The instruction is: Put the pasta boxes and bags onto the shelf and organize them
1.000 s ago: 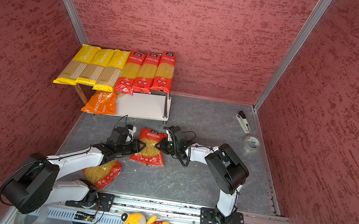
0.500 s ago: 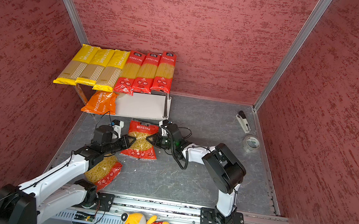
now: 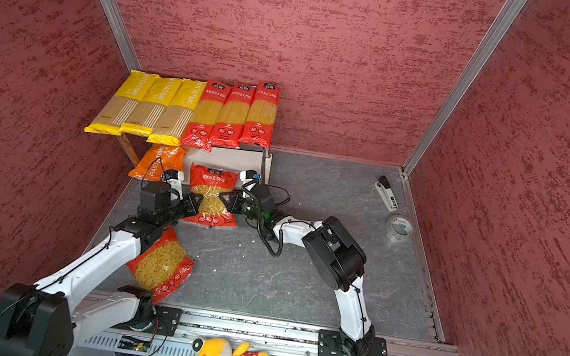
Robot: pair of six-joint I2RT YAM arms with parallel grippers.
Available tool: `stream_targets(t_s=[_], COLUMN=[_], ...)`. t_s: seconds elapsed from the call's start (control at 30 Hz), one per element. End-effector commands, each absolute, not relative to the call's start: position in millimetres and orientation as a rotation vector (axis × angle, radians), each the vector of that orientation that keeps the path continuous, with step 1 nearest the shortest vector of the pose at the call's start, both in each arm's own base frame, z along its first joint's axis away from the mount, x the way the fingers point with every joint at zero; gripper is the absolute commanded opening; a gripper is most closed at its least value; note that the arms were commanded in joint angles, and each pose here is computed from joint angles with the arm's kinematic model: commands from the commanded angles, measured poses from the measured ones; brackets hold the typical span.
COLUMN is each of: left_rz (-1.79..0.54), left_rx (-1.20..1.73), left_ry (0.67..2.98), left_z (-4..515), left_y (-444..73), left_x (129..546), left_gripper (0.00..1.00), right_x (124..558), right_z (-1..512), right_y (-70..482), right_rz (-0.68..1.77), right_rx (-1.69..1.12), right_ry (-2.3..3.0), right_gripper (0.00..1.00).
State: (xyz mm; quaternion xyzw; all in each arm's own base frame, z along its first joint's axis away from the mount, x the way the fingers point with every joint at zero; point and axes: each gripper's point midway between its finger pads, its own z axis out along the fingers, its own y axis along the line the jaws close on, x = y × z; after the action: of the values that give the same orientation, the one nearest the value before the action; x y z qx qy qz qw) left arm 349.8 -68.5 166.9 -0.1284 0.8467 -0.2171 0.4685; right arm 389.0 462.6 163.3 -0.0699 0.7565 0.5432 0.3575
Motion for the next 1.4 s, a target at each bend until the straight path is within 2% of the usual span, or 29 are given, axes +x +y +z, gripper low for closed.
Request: stream_targets(t_s=[0.0, 0.23, 0.53, 0.87, 1.17, 1.37], left_rz=[-0.421, -0.371, -0.32, -0.335, -0.25, -0.291], left_rx=[-0.298, -0.383, -0.411, -0.303, -0.266, -0.285], left_ry=[1.923, 1.884, 1.899, 1.908, 1.898, 1.909], left_z=[202, 194, 188, 193, 205, 199], left_y=[-49, -27, -8, -18, -10, -15], left_x=[378, 408, 437, 466, 495, 482], left_gripper=[0.1, 0.07, 0.05, 0.05, 0.09, 0.13], right_x=[427, 454, 439, 383, 339, 324], right_z=[209, 179, 168, 155, 140, 121], right_y=[462, 480, 459, 414, 387, 376], right_rz=[1.304, 1.234, 1.176, 1.239, 1.256, 1.239], right_rx=[-0.138, -0.132, -0.122, -0.051, -0.01, 0.014], right_ry=[1.695, 1.749, 1.844, 1.949, 2.045, 2.1], right_gripper=[0.09, 0.26, 0.47, 0.49, 0.49, 0.5])
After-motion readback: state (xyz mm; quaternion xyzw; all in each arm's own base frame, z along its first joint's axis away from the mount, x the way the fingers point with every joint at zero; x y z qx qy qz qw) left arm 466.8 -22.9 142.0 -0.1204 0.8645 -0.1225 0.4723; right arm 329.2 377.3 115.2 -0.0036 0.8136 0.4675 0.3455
